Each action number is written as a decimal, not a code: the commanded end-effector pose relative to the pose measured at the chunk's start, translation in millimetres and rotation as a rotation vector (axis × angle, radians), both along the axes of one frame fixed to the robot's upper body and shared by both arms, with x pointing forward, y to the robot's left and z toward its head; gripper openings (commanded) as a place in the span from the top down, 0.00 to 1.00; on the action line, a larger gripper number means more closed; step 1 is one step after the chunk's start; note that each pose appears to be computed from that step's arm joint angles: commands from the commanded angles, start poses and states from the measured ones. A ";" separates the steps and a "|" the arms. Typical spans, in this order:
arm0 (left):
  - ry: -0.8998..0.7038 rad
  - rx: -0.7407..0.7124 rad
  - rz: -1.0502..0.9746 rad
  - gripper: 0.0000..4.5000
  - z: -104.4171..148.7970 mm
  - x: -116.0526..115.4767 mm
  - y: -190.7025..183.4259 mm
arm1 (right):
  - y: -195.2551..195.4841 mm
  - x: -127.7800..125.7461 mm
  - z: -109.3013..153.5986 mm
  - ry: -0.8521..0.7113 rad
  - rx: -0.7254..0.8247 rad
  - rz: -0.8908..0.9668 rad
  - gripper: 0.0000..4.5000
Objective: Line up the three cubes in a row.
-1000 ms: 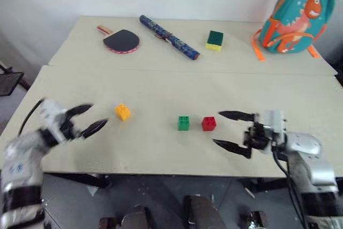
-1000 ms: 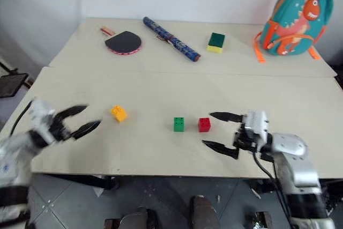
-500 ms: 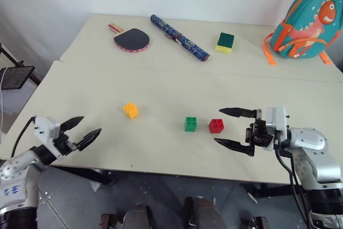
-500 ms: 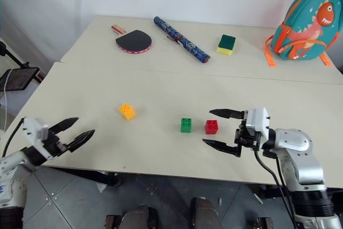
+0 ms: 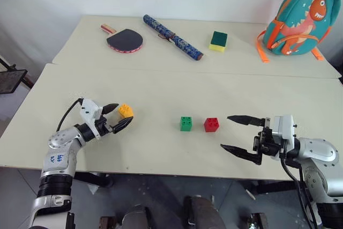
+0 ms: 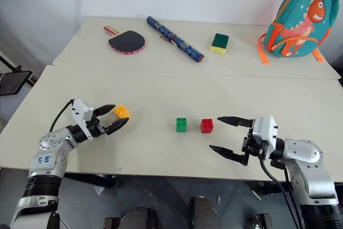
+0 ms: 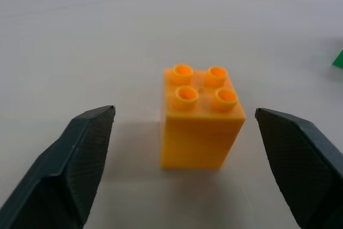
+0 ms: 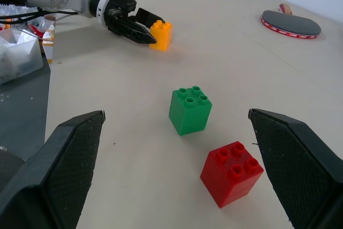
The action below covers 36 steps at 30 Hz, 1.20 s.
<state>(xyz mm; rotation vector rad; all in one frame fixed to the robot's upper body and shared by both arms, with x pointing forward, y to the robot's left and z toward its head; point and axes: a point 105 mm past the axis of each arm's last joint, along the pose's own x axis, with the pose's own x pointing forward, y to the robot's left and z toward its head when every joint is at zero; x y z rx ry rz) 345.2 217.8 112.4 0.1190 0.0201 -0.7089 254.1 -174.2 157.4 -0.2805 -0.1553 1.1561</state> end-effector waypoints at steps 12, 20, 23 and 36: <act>-0.045 0.185 -0.614 0.67 26.1 -14.7 -59.0 | -21.1 -5.6 11.3 -0.043 -0.027 -0.092 0.00; -0.030 0.395 -0.829 0.67 6.2 6.6 -84.5 | -26.0 -14.7 12.0 -0.032 -0.040 -0.120 0.00; -0.019 0.409 -0.837 0.67 3.8 12.0 -90.5 | -30.0 -19.5 11.0 -0.023 -0.045 -0.146 0.00; -0.008 0.336 -0.845 0.45 7.8 17.8 -106.0 | -31.0 -25.8 -2.1 0.034 -0.029 -0.175 0.00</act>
